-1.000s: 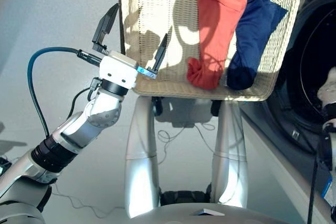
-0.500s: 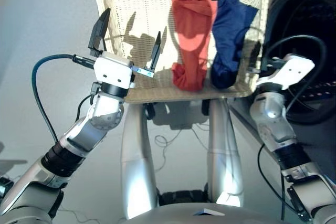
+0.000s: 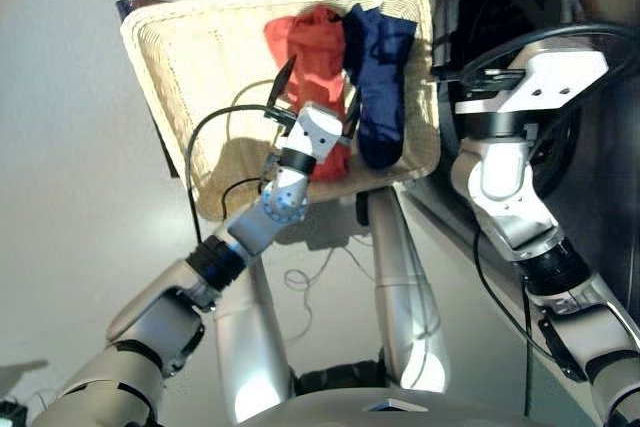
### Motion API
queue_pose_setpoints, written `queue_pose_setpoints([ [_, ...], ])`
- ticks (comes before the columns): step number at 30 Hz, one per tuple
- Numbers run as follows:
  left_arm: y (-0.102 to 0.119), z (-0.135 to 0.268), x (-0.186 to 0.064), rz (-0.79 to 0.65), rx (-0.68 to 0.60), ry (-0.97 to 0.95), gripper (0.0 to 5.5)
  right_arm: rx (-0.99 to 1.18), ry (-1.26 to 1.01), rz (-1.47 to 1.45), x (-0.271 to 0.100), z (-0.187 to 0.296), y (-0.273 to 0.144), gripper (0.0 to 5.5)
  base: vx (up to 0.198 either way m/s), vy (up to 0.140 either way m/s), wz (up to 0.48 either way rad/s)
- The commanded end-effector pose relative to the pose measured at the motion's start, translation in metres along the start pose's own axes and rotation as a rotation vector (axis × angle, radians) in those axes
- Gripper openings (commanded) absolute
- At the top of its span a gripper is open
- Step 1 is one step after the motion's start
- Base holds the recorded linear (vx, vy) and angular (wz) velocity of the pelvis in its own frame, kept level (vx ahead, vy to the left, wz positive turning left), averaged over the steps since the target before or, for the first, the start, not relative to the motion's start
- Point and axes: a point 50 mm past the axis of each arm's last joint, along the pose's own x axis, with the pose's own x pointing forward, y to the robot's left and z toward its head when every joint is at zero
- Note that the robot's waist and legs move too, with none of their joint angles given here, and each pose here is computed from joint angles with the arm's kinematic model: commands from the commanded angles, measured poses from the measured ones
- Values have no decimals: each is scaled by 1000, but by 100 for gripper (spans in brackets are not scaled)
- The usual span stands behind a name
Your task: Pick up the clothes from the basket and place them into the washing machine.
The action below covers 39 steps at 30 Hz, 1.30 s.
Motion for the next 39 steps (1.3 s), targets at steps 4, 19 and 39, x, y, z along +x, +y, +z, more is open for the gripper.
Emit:
queue_pose_setpoints([
  [4, -25, 8, 12, -8, -123, 10, 550, 244, -313, 140, 29, 64, 47, 550, -1, -7, -52],
  [19, -16, -43, -4, 252, -169, 320, 550, 329, -271, 99, 31, 63, 62, 550, 3, -21, -3],
  [39, -25, -63, -4, 410, -376, 550, 550, 381, -211, 83, 37, 56, 74, 550, 0, 0, 0],
])
